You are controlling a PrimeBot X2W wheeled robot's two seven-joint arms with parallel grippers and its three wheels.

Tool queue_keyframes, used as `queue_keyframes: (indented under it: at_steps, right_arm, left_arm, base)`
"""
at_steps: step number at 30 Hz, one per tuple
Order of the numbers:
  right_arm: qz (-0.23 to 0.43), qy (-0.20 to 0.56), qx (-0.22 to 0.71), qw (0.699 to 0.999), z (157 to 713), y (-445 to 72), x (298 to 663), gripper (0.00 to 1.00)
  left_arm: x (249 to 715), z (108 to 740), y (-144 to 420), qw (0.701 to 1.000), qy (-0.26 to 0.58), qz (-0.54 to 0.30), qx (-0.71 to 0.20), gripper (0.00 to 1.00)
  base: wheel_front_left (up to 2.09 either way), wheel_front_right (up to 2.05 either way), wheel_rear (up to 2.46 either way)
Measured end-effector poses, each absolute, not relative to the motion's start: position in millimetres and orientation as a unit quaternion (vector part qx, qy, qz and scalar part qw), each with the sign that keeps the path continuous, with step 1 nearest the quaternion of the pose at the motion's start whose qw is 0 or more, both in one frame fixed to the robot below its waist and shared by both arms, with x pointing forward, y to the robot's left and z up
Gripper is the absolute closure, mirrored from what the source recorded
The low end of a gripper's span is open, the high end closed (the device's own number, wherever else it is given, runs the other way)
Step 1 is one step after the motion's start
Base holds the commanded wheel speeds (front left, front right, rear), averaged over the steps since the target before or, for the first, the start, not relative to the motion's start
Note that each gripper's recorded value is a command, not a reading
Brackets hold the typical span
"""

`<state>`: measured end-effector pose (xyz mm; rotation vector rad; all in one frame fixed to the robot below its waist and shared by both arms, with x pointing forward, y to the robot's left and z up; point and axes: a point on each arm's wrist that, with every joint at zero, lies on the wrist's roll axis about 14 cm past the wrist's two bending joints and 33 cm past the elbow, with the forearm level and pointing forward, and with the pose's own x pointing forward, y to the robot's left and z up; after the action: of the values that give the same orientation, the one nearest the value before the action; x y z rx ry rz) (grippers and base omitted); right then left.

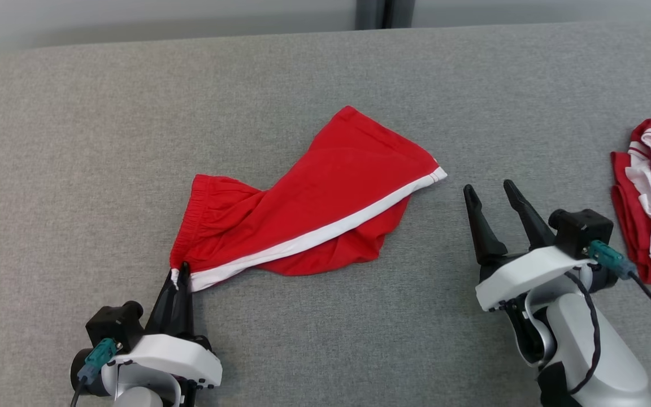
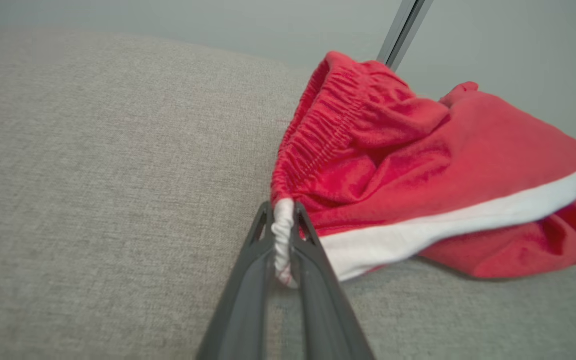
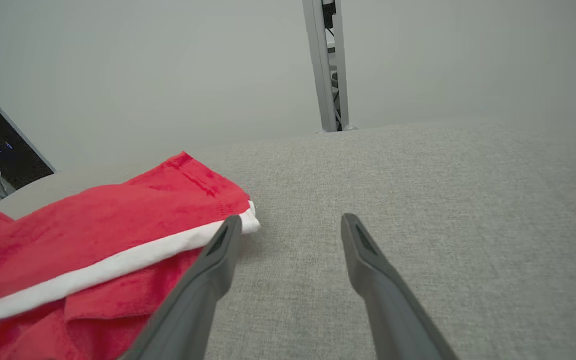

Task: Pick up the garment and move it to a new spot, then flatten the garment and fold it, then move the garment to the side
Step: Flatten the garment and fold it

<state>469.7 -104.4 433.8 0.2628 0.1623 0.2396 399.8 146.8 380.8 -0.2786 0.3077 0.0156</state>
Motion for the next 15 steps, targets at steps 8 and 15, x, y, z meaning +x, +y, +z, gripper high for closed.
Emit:
queue_keyframes:
  at_steps: [8,15]
  right_arm:
    - [0.139,0.1,0.174,0.97,425.0,-80.5,481.8,0.0]
    - [0.152,0.126,0.19,0.962,411.5,-65.6,489.6,0.05]
  left_arm:
    - [403.1,378.6,149.1,0.979,0.153,0.007,-0.137,1.0]
    - [407.9,375.9,146.9,0.979,0.155,0.002,-0.132,1.0]
  base:
    - [0.0,0.0,0.0]
    - [0.0,0.0,0.0]
